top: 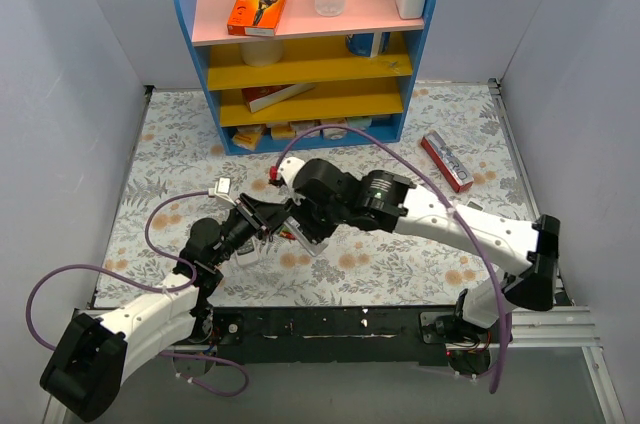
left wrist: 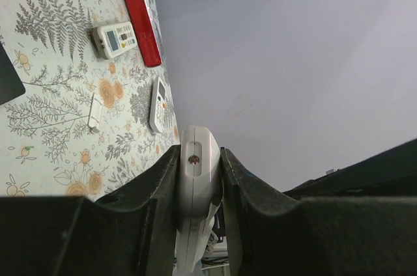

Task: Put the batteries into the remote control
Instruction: Load the battery into the remote control.

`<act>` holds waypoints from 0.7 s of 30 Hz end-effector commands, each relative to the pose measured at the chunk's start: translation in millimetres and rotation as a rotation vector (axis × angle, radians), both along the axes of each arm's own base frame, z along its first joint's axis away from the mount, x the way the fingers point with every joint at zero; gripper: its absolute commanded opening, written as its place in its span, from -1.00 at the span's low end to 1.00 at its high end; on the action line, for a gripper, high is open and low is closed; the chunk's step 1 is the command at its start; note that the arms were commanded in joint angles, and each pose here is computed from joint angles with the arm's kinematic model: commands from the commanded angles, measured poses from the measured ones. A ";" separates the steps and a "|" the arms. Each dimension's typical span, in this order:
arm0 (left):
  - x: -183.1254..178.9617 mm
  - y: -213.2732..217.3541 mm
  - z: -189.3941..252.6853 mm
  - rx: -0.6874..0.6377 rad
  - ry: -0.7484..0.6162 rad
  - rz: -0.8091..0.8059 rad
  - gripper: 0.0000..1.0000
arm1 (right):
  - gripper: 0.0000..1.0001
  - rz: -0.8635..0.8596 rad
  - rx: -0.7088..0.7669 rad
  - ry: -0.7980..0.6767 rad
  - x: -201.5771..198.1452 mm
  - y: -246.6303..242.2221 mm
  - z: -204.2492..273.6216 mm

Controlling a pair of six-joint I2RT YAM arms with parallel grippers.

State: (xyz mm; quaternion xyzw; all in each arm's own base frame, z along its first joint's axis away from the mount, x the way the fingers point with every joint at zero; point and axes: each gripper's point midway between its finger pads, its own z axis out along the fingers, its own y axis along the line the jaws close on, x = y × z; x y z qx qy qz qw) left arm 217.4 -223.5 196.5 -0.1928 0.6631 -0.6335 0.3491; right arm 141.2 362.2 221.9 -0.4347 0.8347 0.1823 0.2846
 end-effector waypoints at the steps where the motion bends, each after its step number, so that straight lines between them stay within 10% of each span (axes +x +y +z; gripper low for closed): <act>1: -6.2 -5.9 8.3 -0.063 0.051 -0.049 -1.00 | -0.27 0.289 0.052 -0.190 -9.5 -20.5 36.8; 21: -6.5 -22.4 30.1 -0.059 0.050 -0.145 -1.00 | -0.35 0.808 0.070 -0.440 -32.1 -24.8 12.2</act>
